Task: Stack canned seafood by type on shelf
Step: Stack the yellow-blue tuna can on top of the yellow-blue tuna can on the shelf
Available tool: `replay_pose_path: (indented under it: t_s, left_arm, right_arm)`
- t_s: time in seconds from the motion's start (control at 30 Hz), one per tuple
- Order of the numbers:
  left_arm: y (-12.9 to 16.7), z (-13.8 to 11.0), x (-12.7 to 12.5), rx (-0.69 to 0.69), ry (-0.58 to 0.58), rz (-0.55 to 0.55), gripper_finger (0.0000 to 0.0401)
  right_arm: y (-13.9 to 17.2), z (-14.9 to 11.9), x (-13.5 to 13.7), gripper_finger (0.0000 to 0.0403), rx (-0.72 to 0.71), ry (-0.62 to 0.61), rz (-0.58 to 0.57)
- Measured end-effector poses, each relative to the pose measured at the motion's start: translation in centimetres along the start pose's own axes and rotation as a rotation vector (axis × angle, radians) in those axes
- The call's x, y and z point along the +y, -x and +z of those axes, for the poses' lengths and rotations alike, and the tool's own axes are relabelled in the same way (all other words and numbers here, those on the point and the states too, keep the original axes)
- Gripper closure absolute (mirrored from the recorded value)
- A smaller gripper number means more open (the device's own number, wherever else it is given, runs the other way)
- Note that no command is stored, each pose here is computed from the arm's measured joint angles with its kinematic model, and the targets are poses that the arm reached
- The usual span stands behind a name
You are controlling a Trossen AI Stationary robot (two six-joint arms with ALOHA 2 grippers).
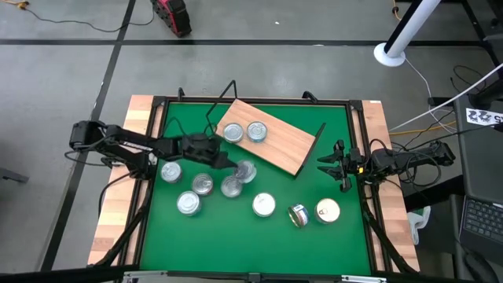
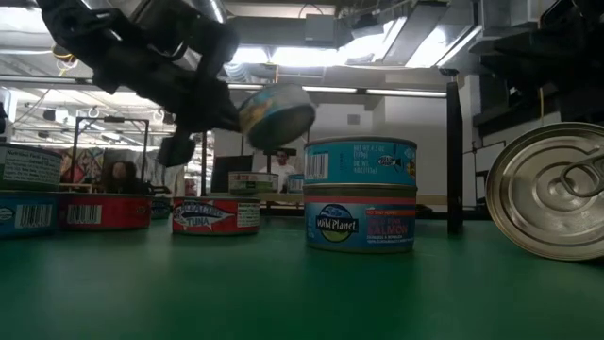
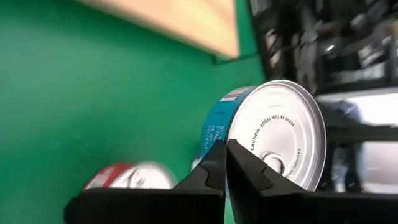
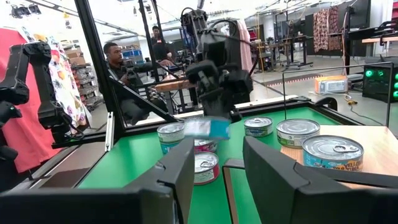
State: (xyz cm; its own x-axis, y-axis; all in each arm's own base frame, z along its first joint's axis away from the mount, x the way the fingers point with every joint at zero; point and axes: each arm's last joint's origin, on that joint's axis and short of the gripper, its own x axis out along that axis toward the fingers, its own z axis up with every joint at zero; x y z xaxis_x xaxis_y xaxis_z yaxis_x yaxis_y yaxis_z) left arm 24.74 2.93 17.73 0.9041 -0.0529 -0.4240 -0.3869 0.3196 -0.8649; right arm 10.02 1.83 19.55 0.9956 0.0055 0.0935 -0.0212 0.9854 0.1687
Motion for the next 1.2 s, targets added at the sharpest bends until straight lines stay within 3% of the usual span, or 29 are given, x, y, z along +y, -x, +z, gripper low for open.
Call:
replay_pose_path:
  t_s: [0.27,0.43,0.77,1.0,1.2]
  left_arm:
    - [0.3,1.5,-0.2,-0.087,0.094,-0.04,0.0401]
    - [0.2,2.4,-1.6,-0.157,0.109,-0.04,0.0401]
    - [0.4,4.2,-4.3,-0.316,0.196,0.162,0.0401]
    - [0.3,4.8,-5.4,-0.455,0.296,0.159,0.0401]
    - [-2.0,4.7,-5.1,-0.494,0.382,0.202,0.0401]
  right_arm:
    - [0.0,0.1,0.0,0.0267,-0.007,-0.002,0.001]
    - [0.0,0.1,0.0,0.0267,-0.007,-0.002,0.001]
    - [0.0,0.1,0.0,0.0267,-0.009,-0.005,0.001]
    - [0.0,0.1,0.0,0.0267,-0.009,-0.005,0.001]
    - [0.0,0.1,-0.1,0.0267,-0.015,-0.003,-0.05]
